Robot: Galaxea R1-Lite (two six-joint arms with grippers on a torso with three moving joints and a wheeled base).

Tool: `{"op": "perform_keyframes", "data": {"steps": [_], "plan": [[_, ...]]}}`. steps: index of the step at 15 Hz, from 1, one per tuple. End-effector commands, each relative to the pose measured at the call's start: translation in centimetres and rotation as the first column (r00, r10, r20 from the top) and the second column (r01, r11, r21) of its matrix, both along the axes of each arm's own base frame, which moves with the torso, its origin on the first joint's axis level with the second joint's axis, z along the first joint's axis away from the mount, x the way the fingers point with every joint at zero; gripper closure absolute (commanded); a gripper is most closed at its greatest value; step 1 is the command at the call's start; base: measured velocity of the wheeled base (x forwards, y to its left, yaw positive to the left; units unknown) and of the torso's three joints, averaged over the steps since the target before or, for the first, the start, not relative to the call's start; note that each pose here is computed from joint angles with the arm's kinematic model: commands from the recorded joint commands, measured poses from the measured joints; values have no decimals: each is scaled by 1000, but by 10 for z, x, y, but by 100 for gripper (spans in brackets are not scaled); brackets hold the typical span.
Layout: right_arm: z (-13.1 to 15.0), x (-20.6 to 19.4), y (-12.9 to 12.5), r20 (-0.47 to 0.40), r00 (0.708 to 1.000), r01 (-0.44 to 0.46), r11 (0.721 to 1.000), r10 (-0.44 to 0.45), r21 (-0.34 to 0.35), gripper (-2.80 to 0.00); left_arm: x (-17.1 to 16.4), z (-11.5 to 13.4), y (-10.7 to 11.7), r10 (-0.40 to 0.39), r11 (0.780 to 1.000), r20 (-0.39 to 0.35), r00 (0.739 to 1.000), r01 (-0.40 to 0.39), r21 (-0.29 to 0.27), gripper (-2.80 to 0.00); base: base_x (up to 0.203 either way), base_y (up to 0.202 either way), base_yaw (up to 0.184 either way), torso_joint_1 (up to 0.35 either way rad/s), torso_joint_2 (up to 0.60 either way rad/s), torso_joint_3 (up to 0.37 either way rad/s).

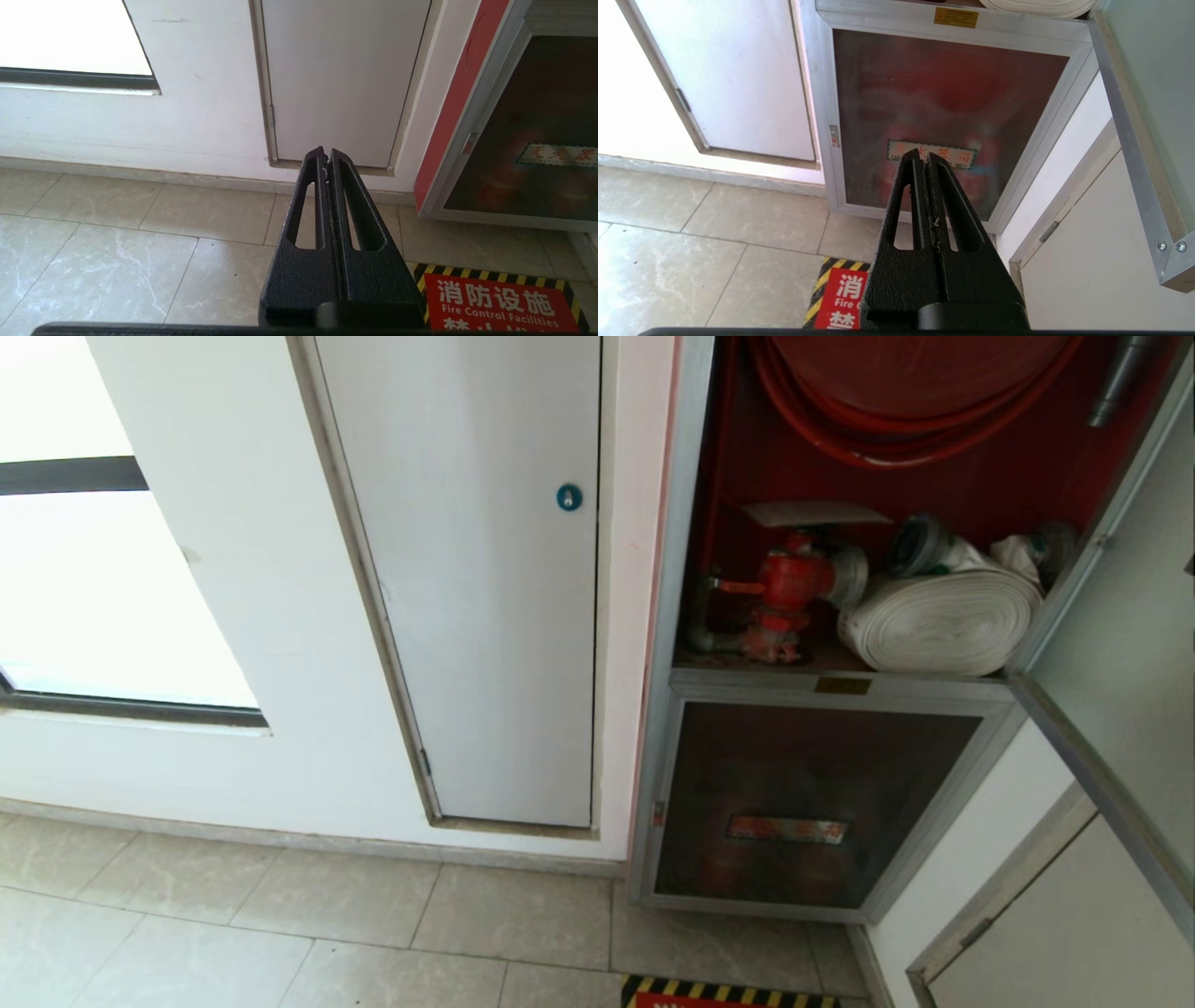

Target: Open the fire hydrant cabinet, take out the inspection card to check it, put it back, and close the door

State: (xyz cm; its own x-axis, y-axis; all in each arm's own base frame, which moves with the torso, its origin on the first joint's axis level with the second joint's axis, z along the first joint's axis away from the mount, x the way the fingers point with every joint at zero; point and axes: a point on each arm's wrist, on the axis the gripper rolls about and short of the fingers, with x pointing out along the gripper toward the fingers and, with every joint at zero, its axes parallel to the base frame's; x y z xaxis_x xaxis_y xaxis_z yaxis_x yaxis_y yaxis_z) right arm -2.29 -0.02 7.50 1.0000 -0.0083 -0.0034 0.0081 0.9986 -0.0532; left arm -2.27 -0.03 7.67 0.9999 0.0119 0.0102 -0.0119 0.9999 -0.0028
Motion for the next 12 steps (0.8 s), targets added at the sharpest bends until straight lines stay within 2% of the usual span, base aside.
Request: {"op": "perform_keyframes", "data": {"steps": [1,12], "plan": [[0,0,0,-1,1000,-1,1000,1,0,0,0,-1,0,0,1000,-6,1000,0,0,0,0,0,0,0,0,0],[0,0,0,-2,1000,-19,1000,19,2,0,0,-1,0,0,1000,-6,1000,0,0,0,0,0,0,0,0,0]]}}
